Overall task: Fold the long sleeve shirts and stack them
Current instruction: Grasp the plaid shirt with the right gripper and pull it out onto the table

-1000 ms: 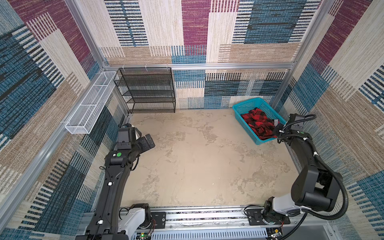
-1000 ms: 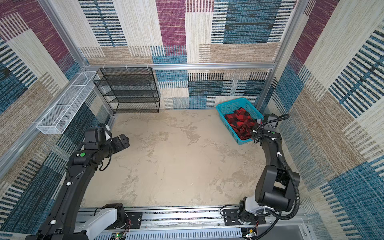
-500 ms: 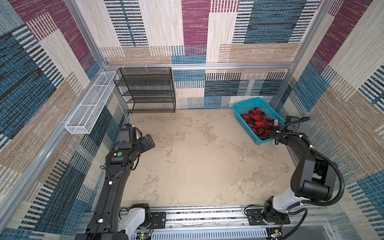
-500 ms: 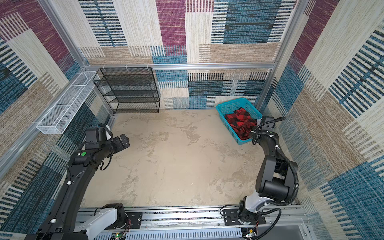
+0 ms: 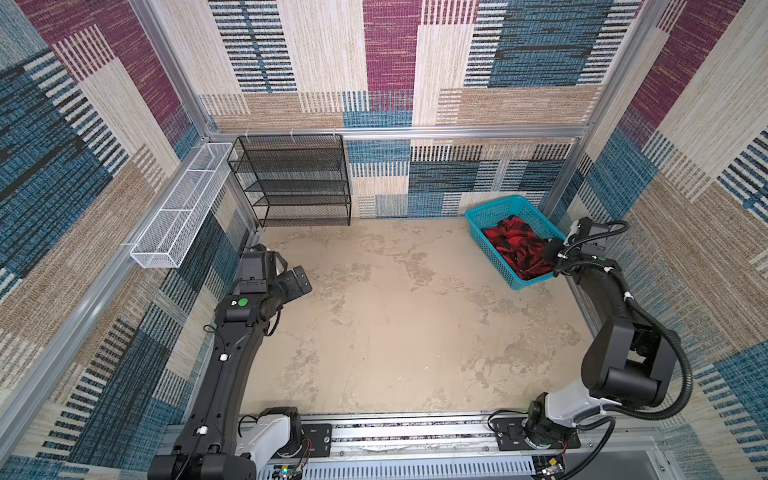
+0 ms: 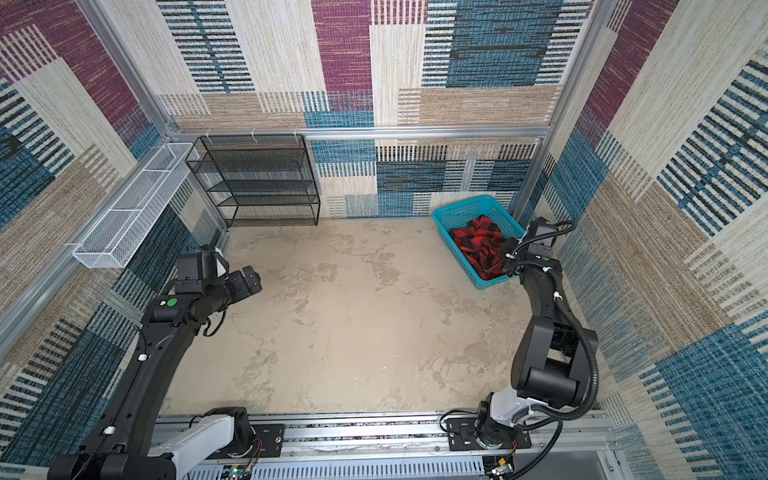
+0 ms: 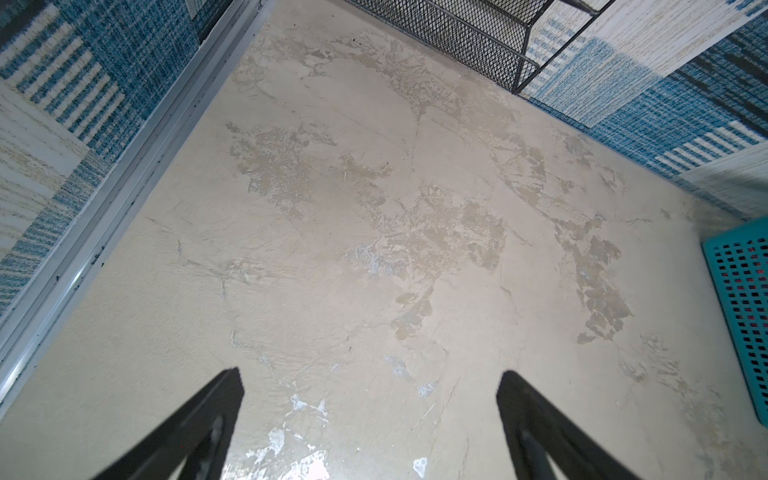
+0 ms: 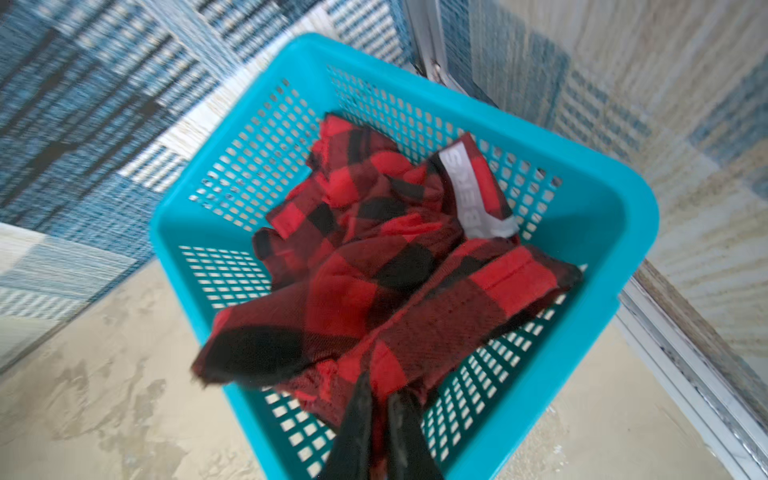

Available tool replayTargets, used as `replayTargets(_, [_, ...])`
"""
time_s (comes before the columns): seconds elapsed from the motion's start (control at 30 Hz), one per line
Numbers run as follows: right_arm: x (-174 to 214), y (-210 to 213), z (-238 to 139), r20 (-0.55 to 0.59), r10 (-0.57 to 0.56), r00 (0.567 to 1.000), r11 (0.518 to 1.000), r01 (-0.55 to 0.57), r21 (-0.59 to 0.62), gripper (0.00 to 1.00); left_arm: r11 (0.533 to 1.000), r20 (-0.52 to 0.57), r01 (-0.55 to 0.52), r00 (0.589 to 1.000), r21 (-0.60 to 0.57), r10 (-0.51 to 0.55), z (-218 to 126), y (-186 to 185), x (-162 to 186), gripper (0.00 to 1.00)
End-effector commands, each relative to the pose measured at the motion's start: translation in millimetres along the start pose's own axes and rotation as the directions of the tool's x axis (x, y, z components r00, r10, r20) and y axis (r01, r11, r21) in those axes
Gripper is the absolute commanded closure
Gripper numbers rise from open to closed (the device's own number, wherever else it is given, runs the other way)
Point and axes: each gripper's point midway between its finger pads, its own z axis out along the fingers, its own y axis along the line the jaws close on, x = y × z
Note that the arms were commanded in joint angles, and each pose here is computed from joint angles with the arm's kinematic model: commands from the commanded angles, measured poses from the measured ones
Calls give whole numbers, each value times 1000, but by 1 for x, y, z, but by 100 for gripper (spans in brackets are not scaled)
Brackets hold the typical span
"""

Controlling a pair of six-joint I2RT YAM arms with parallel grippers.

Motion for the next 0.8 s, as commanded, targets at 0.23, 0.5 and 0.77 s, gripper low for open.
replayTargets(0.23, [-65, 104, -116, 236, -78, 969, 939, 151, -308, 90, 995, 1, 12, 1000, 104, -12, 5, -29, -7, 1])
replayTargets(0.5, [-67, 194, -197, 306, -98, 947, 815, 253, -521, 92, 990, -25, -14, 1000, 141, 18, 7, -45, 3, 1])
replayTargets(0.77, [-46, 280, -253, 325, -126, 937, 655, 325, -683, 92, 987, -32, -36, 999, 153, 42, 6, -54, 8, 1])
